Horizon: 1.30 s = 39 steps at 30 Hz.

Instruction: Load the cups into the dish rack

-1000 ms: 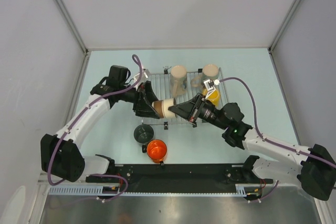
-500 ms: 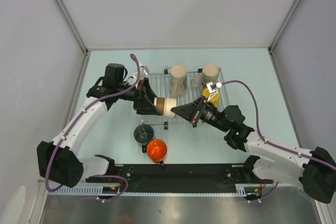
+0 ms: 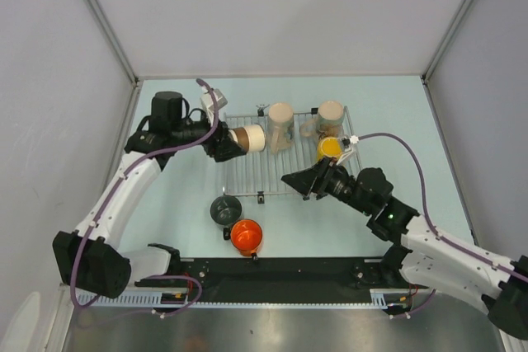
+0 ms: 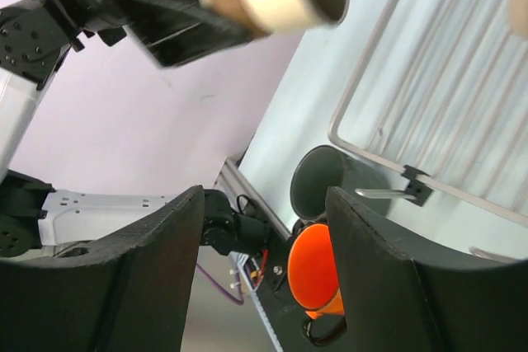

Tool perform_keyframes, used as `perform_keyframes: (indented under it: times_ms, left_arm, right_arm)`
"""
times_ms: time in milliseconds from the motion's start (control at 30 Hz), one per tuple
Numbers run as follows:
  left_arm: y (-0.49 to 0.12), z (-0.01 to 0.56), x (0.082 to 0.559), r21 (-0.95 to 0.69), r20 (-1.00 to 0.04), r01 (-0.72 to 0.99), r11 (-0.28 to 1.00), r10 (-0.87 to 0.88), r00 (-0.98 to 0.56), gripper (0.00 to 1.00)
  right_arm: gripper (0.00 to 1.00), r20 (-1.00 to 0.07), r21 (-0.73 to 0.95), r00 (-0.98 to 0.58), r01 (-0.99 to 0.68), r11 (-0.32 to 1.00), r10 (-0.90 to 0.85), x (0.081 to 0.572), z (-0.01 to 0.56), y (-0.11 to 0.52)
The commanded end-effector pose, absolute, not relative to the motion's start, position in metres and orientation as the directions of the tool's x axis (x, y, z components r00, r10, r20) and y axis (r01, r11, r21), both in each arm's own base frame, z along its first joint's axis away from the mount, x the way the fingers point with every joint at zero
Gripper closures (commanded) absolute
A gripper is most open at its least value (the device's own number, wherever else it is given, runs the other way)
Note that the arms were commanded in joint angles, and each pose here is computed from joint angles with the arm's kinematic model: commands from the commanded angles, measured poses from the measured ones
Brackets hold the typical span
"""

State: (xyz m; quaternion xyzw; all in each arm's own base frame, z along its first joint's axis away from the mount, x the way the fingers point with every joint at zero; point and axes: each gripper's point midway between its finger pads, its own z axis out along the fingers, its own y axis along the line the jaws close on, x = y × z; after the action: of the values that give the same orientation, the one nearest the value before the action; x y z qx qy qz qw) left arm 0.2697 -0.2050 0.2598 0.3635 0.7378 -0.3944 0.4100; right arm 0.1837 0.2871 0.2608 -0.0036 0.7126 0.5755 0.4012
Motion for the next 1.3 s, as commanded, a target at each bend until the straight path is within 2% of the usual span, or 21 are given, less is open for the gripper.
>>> perform_keyframes:
  times_ms: [0,67,200,333,500,900,1033,1133,1167,1267]
  left_arm:
    - [-0.174,0.239,0.342,0.002,-0.853,0.743,0.669,0.389,-0.348,0.99]
    - [-0.167,0.234,0.361,0.081,-0.819,0.696,0.714,0.446,-0.361,0.99]
    - [-0.167,0.212,0.394,0.202,-0.721,0.683,0.702,0.579,-0.381,0.99]
    - [-0.173,0.193,0.423,0.244,-0.613,0.698,0.673,0.665,-0.428,0.99]
    - [-0.175,0.182,0.442,0.255,-0.552,0.706,0.661,0.699,-0.455,0.99]
    - [-0.172,0.129,0.417,0.162,-0.375,0.801,0.576,0.787,-0.490,0.99]
    - [-0.173,0.121,0.408,0.146,-0.352,0.820,0.553,0.804,-0.479,0.99]
    - [-0.175,0.116,0.408,0.137,-0.345,0.827,0.545,0.809,-0.476,0.89]
    - [-0.175,0.113,0.409,0.137,-0.340,0.827,0.545,0.810,-0.478,0.74]
    - [-0.180,0.109,0.411,0.127,-0.338,0.827,0.548,0.808,-0.483,0.56]
  right_arm:
    - [0.34,-0.653,0.758,-0.563,-0.477,0.446,0.507,0.187,0.285,0.251]
    - [0.34,-0.665,0.747,-0.514,-0.470,0.471,0.542,0.186,0.294,0.234]
    - [0.34,-0.683,0.730,-0.477,-0.473,0.493,0.553,0.181,0.298,0.218]
    - [0.34,-0.696,0.718,-0.473,-0.467,0.517,0.540,0.180,0.292,0.214]
    - [0.34,-0.703,0.712,-0.475,-0.467,0.525,0.530,0.180,0.289,0.213]
    - [0.35,-0.714,0.700,-0.464,-0.473,0.535,0.524,0.180,0.290,0.212]
    - [0.35,-0.714,0.701,-0.468,-0.472,0.535,0.521,0.180,0.288,0.213]
    - [0.35,-0.710,0.704,-0.473,-0.475,0.528,0.522,0.180,0.288,0.214]
    - [0.36,-0.710,0.704,-0.473,-0.475,0.528,0.522,0.179,0.288,0.214]
    - [0.36,-0.710,0.704,-0.474,-0.478,0.525,0.520,0.179,0.287,0.215]
